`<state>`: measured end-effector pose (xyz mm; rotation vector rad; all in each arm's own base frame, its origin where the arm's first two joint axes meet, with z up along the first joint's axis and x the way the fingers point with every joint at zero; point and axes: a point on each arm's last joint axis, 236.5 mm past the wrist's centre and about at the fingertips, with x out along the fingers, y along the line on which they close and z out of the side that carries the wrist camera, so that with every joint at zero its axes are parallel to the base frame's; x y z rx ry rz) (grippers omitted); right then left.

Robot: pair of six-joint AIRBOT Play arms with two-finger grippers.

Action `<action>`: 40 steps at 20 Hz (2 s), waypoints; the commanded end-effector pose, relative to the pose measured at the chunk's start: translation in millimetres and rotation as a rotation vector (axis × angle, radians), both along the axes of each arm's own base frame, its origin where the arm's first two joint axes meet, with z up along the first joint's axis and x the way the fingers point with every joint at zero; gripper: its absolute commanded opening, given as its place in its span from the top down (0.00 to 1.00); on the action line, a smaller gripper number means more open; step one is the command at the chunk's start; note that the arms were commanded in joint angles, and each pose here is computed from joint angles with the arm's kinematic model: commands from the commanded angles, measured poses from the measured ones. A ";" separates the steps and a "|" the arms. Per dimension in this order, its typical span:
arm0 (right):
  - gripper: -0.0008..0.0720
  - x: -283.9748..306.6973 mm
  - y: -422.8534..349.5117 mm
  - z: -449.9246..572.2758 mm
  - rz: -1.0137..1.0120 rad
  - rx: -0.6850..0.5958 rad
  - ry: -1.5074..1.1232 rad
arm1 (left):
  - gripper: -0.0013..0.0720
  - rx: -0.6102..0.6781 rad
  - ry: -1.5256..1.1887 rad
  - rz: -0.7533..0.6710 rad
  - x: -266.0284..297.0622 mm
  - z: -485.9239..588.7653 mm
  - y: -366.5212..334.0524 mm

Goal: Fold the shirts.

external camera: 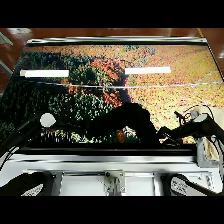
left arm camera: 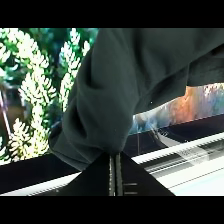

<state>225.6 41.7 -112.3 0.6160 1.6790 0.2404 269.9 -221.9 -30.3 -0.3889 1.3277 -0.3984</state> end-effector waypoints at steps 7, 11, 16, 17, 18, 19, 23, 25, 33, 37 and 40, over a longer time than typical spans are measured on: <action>0.91 50.7 32.6 51.1 0.102 0.010 -0.238 | 0.93 -0.008 -0.127 -0.008 28.5 38.2 2.9; 0.91 125.9 -15.0 214.3 0.157 -0.289 -0.755 | 0.93 -0.072 -0.537 0.134 99.7 204.1 51.2; 0.91 110.1 -51.4 479.9 -0.004 -0.633 -1.394 | 0.93 -0.105 -1.147 0.361 55.0 467.6 146.8; 0.91 96.2 -47.0 508.3 -0.035 -0.627 -1.457 | 0.93 -0.100 -1.230 0.391 34.3 499.1 158.0; 0.91 85.8 -40.3 524.4 -0.055 -0.600 -1.495 | 0.93 -0.094 -1.288 0.412 16.3 519.3 165.1; 0.91 76.8 -34.6 533.5 -0.060 -0.580 -1.516 | 0.93 -0.082 -1.321 0.426 4.1 528.2 170.1; 0.91 59.3 -26.9 496.3 0.021 -0.554 -1.359 | 0.93 0.080 -1.172 0.399 -10.4 483.7 181.7; 0.91 49.7 -32.8 454.9 0.081 -0.562 -1.177 | 0.93 0.216 -1.033 0.347 -8.4 439.1 192.6; 0.91 64.9 -28.5 287.6 0.074 -0.383 -0.696 | 0.93 0.315 -0.638 0.305 25.0 284.6 208.1; 0.91 101.3 4.9 224.1 -0.009 -0.173 -0.651 | 0.93 0.194 -0.453 0.271 42.3 203.0 181.6; 0.91 134.9 2.9 189.6 -0.084 -0.136 -0.625 | 0.93 0.144 -0.397 0.317 71.6 150.5 178.2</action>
